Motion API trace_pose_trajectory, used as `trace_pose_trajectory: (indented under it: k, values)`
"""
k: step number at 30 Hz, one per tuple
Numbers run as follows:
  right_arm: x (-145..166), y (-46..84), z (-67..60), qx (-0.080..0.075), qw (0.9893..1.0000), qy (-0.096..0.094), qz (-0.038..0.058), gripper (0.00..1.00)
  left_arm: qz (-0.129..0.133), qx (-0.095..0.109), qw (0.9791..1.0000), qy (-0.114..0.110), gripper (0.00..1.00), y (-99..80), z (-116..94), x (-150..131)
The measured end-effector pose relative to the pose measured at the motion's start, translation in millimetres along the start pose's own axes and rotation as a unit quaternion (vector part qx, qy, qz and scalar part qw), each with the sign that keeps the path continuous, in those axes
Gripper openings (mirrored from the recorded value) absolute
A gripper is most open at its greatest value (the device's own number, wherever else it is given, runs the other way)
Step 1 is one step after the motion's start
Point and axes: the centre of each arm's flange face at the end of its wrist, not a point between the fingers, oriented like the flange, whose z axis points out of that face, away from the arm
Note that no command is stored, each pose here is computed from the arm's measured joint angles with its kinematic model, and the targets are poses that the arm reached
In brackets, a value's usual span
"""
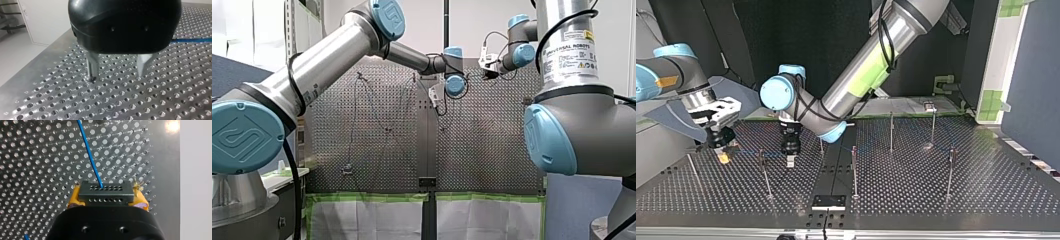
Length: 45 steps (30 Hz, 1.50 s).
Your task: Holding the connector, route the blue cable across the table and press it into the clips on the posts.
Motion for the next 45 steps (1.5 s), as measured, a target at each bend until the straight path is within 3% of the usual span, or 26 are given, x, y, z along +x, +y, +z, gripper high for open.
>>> trace_pose_trajectory:
  k: [12, 20, 28, 31, 40, 45]
  values:
    - [-1, 0.4, 0.6, 0.000, 1.0000, -0.001, 0.0003, 0.00, 0.000, -0.003, 0.9995, 0.030, 1.00, 1.2, -10, -7]
    - [-2, 0.4, 0.9, 0.000, 1.0000, -0.001, 0.0005, 0.00, -0.011, 0.031, 0.9978, 0.058, 1.00, -8.9, -38, -31]
    - [-2, 0.3, 0.8, 0.001, 1.0000, -0.002, 0.0008, 0.00, -0.027, 0.083, 0.9953, 0.041, 1.00, -18.6, -59, -61]
    - [-2, 0.2, 0.7, 0.001, 1.0000, -0.003, 0.0011, 0.00, -0.032, 0.091, 0.9949, 0.030, 1.00, -18.8, -65, -71]
    - [-2, -0.9, 0.9, 0.002, 1.0000, -0.003, 0.0011, 0.00, -0.039, 0.051, 0.9979, -0.009, 1.00, 6.2, -79, -109]
    - [-3, -2.7, 1.4, 0.004, 1.0000, -0.004, 0.0013, 0.00, -0.035, 0.042, 0.9984, -0.014, 1.00, 14.9, -93, -123]
